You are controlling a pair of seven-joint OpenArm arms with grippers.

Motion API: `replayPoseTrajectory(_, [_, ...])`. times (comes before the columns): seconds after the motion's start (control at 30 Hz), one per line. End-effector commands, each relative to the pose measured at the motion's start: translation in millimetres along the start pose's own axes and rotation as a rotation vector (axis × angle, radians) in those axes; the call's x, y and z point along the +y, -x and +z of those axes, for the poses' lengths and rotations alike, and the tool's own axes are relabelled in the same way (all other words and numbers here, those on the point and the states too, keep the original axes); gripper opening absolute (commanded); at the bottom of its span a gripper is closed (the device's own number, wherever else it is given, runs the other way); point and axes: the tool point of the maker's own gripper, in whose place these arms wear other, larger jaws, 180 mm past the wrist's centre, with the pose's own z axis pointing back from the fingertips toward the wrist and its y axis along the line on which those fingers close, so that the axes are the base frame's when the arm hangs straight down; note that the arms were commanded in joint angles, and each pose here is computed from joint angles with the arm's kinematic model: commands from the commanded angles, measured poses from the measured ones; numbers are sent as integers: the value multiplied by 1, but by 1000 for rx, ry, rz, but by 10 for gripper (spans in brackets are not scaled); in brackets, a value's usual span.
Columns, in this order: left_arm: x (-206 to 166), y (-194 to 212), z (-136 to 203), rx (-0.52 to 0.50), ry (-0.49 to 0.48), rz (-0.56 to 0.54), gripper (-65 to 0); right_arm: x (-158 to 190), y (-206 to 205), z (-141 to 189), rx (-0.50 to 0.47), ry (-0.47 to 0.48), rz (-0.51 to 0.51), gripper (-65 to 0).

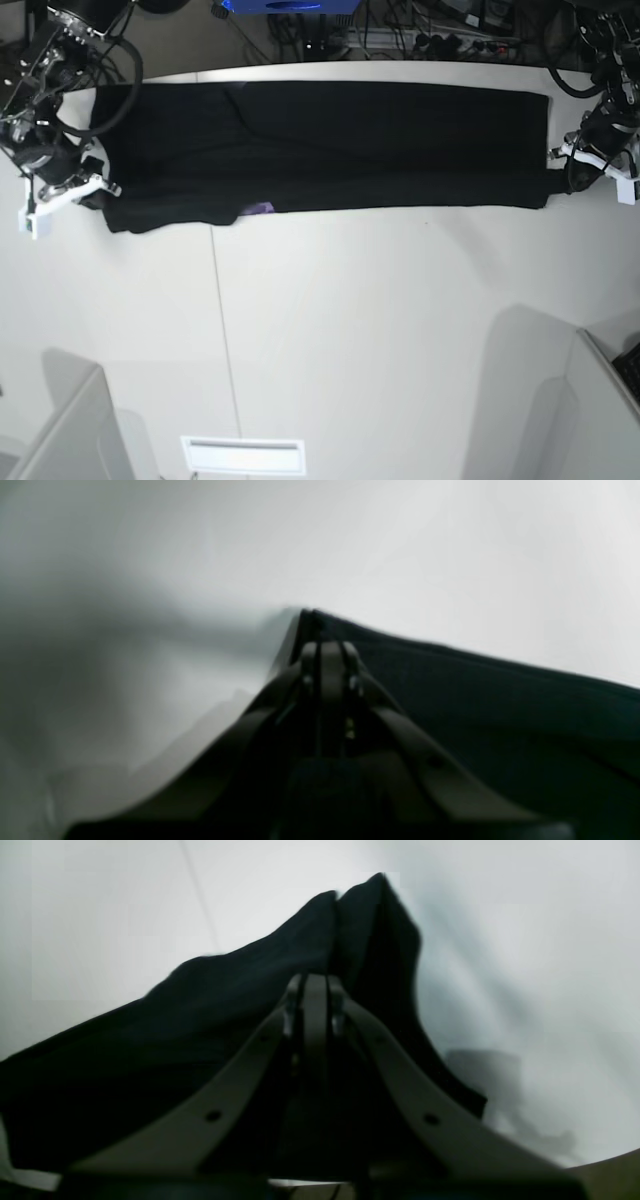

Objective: Fold the T-shirt properly
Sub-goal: 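Fold the hem up over the body toward the shoulder edge with both grippers, then lower the folded hem and open both grippers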

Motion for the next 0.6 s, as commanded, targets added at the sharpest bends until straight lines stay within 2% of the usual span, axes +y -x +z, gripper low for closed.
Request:
replayPoseTrajectory(0.0, [-3,-19,5,-55,6,-33,-650,-1,-15,7,-53,-4,11,-650])
replayPoseTrajectory(0.57, [4,8,11,21,-12,-38,-650,-23,47,15,97,33,-24,-650])
